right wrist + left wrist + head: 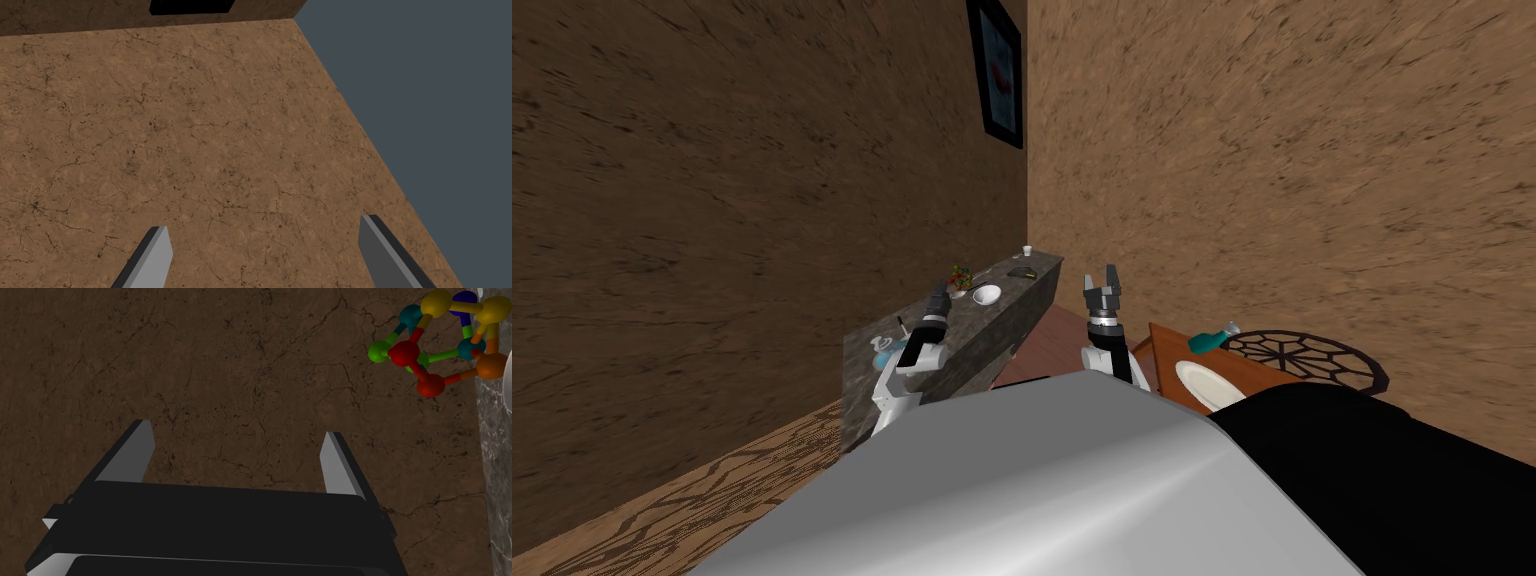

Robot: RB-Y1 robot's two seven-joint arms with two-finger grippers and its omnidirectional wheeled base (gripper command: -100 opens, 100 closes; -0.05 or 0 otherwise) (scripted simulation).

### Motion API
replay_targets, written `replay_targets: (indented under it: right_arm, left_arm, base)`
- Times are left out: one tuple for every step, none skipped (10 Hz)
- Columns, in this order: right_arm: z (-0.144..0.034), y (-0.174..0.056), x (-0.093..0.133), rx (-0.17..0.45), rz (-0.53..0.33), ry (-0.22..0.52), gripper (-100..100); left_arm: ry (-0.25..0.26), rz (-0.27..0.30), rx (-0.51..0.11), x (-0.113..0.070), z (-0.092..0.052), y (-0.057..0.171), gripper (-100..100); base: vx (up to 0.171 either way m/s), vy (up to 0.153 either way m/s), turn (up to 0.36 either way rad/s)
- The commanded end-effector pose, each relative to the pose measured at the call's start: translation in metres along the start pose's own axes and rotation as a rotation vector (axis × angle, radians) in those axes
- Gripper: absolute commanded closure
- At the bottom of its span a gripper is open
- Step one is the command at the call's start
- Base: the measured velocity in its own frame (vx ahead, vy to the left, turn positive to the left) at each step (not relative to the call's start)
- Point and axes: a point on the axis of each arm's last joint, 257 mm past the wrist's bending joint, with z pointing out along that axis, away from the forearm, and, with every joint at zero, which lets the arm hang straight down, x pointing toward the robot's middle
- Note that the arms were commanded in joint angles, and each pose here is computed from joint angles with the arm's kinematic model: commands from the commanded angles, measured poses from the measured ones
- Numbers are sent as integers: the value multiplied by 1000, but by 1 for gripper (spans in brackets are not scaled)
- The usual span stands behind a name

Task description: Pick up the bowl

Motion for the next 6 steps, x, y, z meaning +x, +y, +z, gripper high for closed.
replay_targets:
  right_arm:
    - [0, 0, 0, 0, 0, 0, 0]
    - [0, 0, 0, 0, 0, 0, 0]
    - [0, 0, 0, 0, 0, 0, 0]
    - [0, 0, 0, 0, 0, 0, 0]
    - [0, 0, 0, 0, 0, 0, 0]
    - [0, 0, 0, 0, 0, 0, 0]
  left_arm:
    - [12, 6, -38, 0, 4, 11, -100]
    - [31, 17, -68, 5, 15, 20, -100]
    - [33, 17, -83, 5, 16, 24, -100]
    - [52, 27, -109, 9, 27, 31, -100]
    - [55, 27, -130, 10, 26, 36, -100]
    - [74, 37, -162, 14, 35, 45, -100]
  base:
    - [-14, -20, -14]
    - [-20, -20, -25]
    - [-18, -17, -20]
    - [-19, -16, -30]
    - [-14, -14, -20]
    - [-14, -12, -35]
